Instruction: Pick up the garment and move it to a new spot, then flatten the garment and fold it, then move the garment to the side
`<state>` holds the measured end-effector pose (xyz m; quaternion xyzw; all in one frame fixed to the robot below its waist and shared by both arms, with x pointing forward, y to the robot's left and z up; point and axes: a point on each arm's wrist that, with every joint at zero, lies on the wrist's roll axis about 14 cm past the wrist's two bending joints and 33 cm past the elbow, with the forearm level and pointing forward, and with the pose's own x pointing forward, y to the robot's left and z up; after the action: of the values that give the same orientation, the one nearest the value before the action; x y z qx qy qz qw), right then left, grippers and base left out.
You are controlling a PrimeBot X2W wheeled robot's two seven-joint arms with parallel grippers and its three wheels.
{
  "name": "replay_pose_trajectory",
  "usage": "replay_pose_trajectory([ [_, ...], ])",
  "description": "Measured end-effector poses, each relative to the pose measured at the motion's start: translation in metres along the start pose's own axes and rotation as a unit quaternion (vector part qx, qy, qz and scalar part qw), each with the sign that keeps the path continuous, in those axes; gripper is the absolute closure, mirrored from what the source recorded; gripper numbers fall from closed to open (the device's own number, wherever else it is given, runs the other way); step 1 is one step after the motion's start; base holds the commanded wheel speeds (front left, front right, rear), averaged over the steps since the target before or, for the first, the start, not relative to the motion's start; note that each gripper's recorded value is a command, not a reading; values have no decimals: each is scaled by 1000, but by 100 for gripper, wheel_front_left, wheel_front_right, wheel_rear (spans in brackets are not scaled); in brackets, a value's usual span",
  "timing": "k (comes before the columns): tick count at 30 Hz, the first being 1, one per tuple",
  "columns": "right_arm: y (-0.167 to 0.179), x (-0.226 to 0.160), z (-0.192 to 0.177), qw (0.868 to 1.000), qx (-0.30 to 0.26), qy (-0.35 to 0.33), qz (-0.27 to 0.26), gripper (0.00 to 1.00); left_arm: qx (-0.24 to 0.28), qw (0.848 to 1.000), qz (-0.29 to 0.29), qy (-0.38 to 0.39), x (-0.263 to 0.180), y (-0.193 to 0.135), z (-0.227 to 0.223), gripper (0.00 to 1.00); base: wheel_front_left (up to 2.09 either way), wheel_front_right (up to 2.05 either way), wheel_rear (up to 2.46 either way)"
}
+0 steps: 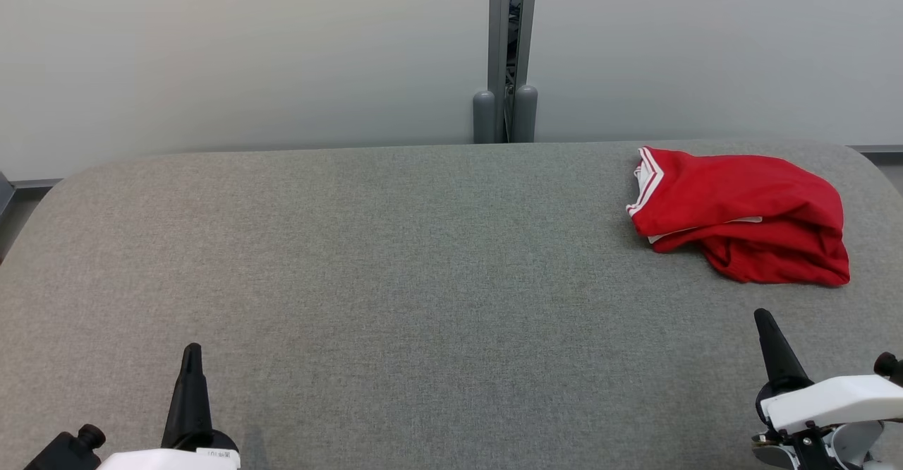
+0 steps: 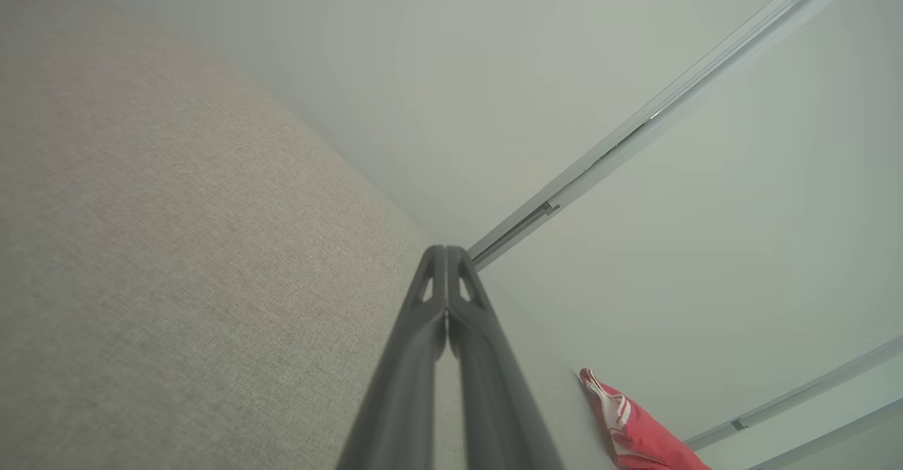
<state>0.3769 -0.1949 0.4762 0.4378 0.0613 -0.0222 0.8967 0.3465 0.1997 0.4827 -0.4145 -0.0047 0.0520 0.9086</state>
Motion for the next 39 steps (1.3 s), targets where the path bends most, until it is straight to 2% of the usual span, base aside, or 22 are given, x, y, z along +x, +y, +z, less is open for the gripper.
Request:
replay_pose_trajectory([
  [16, 2, 6, 7, 996, 94, 5, 6, 100, -101, 995, -1, 0, 5, -5, 0, 100, 0, 0, 0],
  [39, 6, 11, 16, 980, 196, 10, 23, 100, -208, 978, -3, 0, 12, -11, 0, 100, 0, 0, 0],
])
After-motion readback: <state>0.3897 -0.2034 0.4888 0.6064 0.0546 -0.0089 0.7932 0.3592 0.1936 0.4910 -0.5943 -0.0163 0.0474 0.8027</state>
